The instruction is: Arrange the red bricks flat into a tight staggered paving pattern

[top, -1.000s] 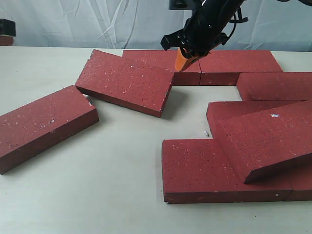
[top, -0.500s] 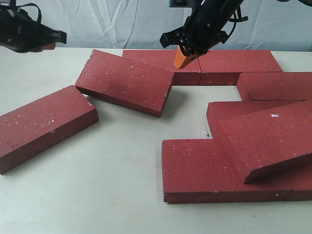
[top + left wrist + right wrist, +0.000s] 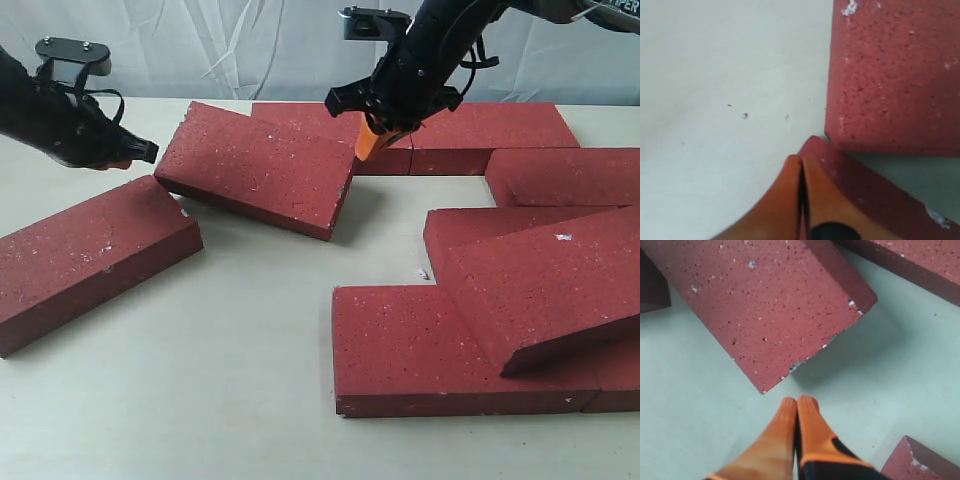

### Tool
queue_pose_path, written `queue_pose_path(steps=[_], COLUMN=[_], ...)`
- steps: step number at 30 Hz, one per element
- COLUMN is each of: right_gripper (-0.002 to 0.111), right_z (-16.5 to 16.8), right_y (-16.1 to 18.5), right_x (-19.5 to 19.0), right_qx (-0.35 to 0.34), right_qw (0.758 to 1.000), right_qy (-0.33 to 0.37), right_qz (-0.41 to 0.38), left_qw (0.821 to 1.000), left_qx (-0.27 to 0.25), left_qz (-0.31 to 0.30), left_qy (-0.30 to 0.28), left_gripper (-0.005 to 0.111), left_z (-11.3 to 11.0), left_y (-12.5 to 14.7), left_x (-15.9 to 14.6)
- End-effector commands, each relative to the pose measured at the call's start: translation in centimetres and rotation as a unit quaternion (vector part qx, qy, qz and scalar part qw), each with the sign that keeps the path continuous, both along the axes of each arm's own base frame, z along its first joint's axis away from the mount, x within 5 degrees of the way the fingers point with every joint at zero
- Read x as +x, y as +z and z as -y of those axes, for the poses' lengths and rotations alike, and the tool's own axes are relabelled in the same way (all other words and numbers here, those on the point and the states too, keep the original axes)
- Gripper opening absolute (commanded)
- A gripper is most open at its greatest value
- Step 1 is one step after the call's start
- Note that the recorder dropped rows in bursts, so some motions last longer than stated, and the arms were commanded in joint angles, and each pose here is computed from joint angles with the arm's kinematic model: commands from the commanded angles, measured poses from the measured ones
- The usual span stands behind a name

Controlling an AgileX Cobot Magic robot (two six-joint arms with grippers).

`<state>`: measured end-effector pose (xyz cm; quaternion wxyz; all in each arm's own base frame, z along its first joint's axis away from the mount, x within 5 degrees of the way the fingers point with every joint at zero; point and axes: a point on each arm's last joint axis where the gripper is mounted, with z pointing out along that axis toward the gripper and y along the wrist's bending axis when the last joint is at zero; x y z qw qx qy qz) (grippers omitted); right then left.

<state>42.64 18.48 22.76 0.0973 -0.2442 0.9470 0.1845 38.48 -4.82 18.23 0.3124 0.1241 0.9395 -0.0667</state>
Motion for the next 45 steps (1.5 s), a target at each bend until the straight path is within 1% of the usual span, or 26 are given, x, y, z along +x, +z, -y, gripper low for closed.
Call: queue_pose_path(steps=[1,2,5,8,11,13,16,21,24,26,28,31,32,34,36,38,43,45], right_gripper=[-0.001,-0.001,-0.001,-0.001,-0.001,-0.001,-0.001,-0.001,-0.001,-0.001,-0.001,-0.001,-0.001,-0.001,-0.001,-0.001,-0.001,-0.001], right_z=[0.0,0.0,0.0,0.1,0.0,-0.4,-0.4,-0.3,-0.2,-0.2,-0.1,0.0,0.0,0.1,0.3,0.5,0.7,0.7], right_y=[0.4,0.4,0.4,0.4,0.4,0.5,1.2,1.7,1.6,1.6,1.6,1.5,1.5,1.5,1.4,1.3,0.7,0.4], right_x=[0.0,0.0,-0.1,-0.1,-0.2,-0.4,-0.6,-0.7,-0.7,-0.7,-0.7,-0.6,-0.6,-0.6,-0.5,-0.5,0.1,0.2], right_qx=[0.009,0.008,0.006,0.006,0.01,0.032,0.036,0.036,0.032,0.032,0.026,0.018,0.018,0.011,-0.001,-0.013,-0.026,-0.026], right_qw=[1.0,1.0,1.0,1.0,1.0,0.999,0.999,0.999,0.999,0.999,1.0,1.0,1.0,1.0,1.0,1.0,0.999,0.999], right_qy=[-0.003,-0.003,-0.001,0.0,0.0,0.0,0.001,0.004,0.005,0.005,0.006,0.007,0.007,0.008,0.006,-0.006,-0.029,-0.03], right_qz=[0.0,-0.001,-0.005,-0.006,-0.011,-0.024,-0.018,-0.011,-0.01,-0.01,-0.008,-0.005,-0.005,-0.003,0.0,-0.001,0.009,0.008], left_qw=[0.998,0.998,0.999,0.998,0.995,0.993,0.988,0.982,0.977,0.978,0.982,0.991,0.994,0.998,0.999,1.0,0.999,0.998], left_qx=[0.034,0.036,0.031,0.021,0.009,0.005,-0.002,-0.014,-0.02,-0.021,-0.016,-0.008,-0.005,-0.008,-0.018,-0.014,-0.009,-0.019], left_qz=[0.054,0.052,-0.013,-0.054,-0.095,-0.119,-0.155,-0.187,-0.207,-0.203,-0.181,-0.127,-0.101,-0.064,-0.034,-0.011,0.018,0.028], left_qy=[0.021,0.023,0.02,0.018,0.004,-0.007,-0.022,-0.03,-0.041,-0.045,-0.044,-0.036,-0.029,-0.013,0.009,0.021,0.036,0.049], left_gripper=[0.0,0.0,0.0,0.0,0.0,0.0,0.0,0.0,0.0,0.0,0.0,0.0,0.0,0.0,0.0,0.0,0.0,0.0], left_z=[-1.4,-1.6,-1.9,-2.0,-1.7,-1.5,-1.3,-1.0,-0.9,-0.9,-1.0,-1.3,-1.4,-1.5,-1.5,-1.7,-1.9,-1.7], left_y=[-0.7,-1.1,-4.0,-5.3,-5.6,-5.7,-5.9,-6.0,-5.5,-4.6,-3.3,-1.1,-0.4,0.4,0.8,0.8,0.1,-0.4], left_x=[1.4,1.5,1.3,1.0,0.3,-0.2,-0.9,-1.4,-2.0,-2.2,-2.1,-1.8,-1.6,-1.2,-0.7,-0.2,1.9,3.1])
